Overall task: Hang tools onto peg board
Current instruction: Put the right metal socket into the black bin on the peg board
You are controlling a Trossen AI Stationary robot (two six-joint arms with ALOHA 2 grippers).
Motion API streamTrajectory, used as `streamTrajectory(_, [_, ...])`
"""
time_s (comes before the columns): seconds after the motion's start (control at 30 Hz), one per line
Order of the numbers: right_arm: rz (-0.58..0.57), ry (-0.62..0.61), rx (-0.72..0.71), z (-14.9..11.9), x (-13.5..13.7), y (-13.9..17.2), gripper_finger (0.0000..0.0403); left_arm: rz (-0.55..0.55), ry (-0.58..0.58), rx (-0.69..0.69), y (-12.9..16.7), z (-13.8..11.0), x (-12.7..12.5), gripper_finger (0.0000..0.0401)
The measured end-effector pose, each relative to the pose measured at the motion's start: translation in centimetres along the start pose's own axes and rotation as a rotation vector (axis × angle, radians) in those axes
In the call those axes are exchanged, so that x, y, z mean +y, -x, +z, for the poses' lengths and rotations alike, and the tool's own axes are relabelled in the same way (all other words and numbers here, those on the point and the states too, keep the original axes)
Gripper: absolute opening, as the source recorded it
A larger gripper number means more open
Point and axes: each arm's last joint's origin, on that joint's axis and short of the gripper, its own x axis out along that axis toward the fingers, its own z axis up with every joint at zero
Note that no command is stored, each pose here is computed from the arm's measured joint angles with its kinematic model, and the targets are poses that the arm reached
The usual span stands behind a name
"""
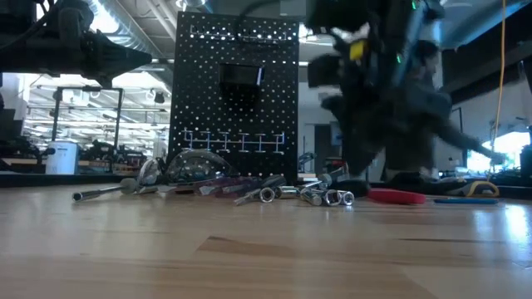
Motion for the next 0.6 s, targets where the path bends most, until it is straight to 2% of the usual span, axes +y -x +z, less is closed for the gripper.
streamTrajectory(0.27, [-0.120,0.054,-0.100,4.0,-2.2,5.2,0.0065,0.000,0.001,0.000,0.0,0.0,0.0,0.0001])
streamTrajectory(0.47, [-0.213,0.065,-0.212,6.2,-5.1,8.5,0.0066,0.000,0.000,0.000,0.0,0.0,0.0,0.0001])
streamTrajectory(0.6, [-0.268,0.025,-0.278,7.0,-7.5,10.3,0.0066,0.000,0.004,0.001,0.0,0.0,0.0,0.0001])
